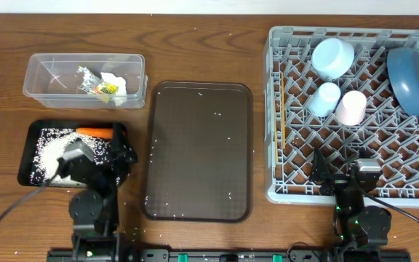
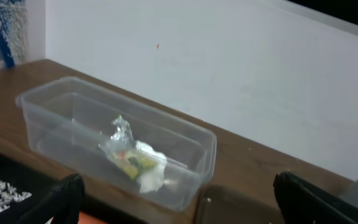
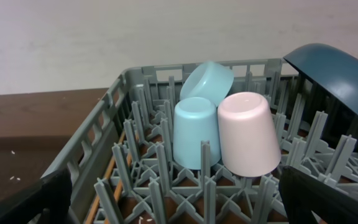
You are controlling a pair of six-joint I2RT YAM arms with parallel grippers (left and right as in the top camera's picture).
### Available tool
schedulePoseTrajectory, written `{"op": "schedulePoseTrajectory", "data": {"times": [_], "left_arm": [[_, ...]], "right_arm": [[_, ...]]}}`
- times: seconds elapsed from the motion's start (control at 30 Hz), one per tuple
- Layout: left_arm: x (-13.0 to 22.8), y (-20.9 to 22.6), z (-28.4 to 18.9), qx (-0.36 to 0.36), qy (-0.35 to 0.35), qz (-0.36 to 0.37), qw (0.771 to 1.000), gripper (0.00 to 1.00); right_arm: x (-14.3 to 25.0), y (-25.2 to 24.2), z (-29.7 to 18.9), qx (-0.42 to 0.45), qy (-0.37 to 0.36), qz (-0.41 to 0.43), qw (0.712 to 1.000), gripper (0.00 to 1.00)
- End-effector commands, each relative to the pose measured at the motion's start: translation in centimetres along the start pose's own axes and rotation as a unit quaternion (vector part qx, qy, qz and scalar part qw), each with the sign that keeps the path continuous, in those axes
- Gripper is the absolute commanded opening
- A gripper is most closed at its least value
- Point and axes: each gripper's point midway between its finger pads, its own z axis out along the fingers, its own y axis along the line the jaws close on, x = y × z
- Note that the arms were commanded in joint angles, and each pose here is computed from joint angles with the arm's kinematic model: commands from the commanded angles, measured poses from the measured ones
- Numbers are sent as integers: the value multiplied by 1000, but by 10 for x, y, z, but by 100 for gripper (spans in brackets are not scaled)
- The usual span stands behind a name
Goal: Sort waste into correct bins and load items into the dishwasher rack
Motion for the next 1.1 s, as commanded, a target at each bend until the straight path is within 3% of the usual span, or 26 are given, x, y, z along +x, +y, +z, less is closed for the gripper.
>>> {"op": "schedulePoseTrajectory", "data": {"times": [0.0, 0.4, 0.6, 1.07], "left_arm": [[5, 2, -7, 12, -20, 6, 1000, 98], [28, 12, -17, 12, -22, 6, 1000, 98], [69, 22, -20, -3, 63, 20, 998, 98], [68, 21, -19, 1, 63, 24, 998, 98]], "right_arm": [[0, -4, 0, 8, -1, -6, 1000, 99], [0, -4, 0, 8, -1, -6, 1000, 99], [0, -4, 0, 8, -1, -6, 1000, 99], [0, -4, 0, 8, -1, -6, 1000, 99]]}}
